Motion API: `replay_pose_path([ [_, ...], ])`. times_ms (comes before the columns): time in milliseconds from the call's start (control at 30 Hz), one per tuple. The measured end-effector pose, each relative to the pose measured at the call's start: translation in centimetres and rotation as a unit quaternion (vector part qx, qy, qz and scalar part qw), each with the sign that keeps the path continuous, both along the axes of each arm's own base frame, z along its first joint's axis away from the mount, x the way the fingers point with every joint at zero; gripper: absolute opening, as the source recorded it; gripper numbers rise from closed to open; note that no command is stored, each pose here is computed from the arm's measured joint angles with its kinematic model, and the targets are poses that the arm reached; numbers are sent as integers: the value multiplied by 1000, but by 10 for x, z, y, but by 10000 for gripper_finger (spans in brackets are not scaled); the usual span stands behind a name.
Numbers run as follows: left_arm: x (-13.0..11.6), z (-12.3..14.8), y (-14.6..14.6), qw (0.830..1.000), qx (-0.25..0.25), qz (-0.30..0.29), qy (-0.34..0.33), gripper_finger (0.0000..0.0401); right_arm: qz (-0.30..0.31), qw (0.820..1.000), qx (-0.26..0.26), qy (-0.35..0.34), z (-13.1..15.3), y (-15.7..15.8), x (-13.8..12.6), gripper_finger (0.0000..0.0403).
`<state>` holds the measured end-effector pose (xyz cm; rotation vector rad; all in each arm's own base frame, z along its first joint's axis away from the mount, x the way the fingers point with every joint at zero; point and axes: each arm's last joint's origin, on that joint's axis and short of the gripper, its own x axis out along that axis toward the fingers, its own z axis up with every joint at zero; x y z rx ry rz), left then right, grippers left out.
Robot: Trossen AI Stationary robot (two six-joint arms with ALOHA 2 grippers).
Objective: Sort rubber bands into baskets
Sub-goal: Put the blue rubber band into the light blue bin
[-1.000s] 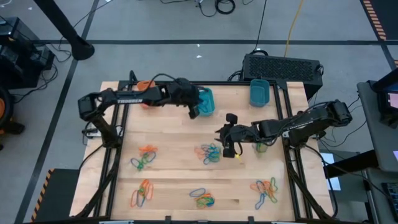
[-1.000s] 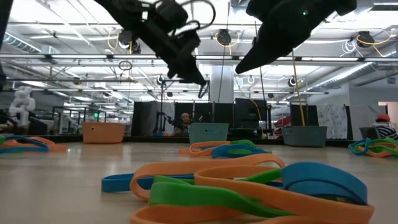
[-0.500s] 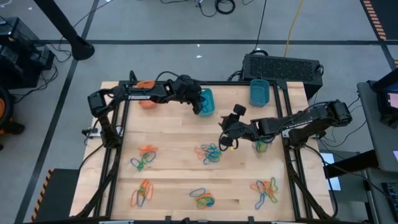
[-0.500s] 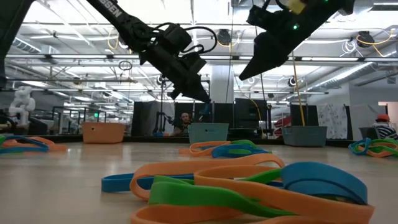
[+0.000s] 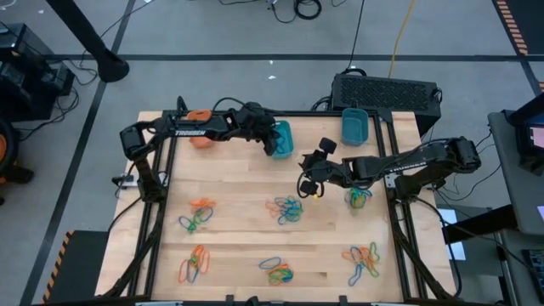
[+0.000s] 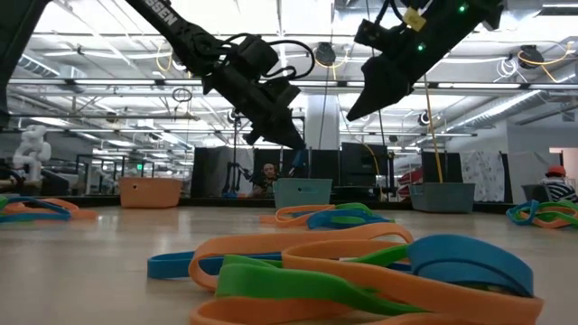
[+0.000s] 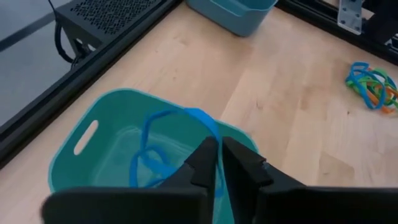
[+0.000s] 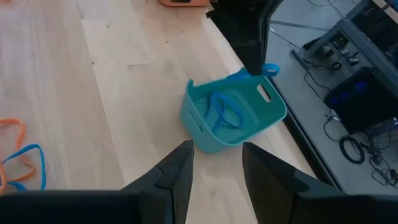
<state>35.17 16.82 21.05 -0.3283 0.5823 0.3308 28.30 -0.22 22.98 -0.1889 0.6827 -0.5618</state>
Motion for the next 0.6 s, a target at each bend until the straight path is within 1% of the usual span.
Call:
replay_pose_path([
  [133, 0, 0, 0, 1000, 1, 0, 0, 70, 9, 1000, 8, -1, 0, 0, 0, 130],
  [233, 0, 0, 0, 1000, 5, -12, 1, 94, 24, 1000, 12, 2, 0, 1, 1, 130],
  [400, 0, 0, 0, 1000, 2, -12, -1, 131, 25, 1000, 12, 1, 0, 1, 1, 130],
  [467, 0, 0, -1, 1000, 0, -12, 2, 140, 24, 1000, 12, 0, 0, 1, 1, 130],
  [600, -6, 8, -5, 998, -28, -28, 43, 145, 20, 1000, 18, -5, 0, 2, 1, 130],
])
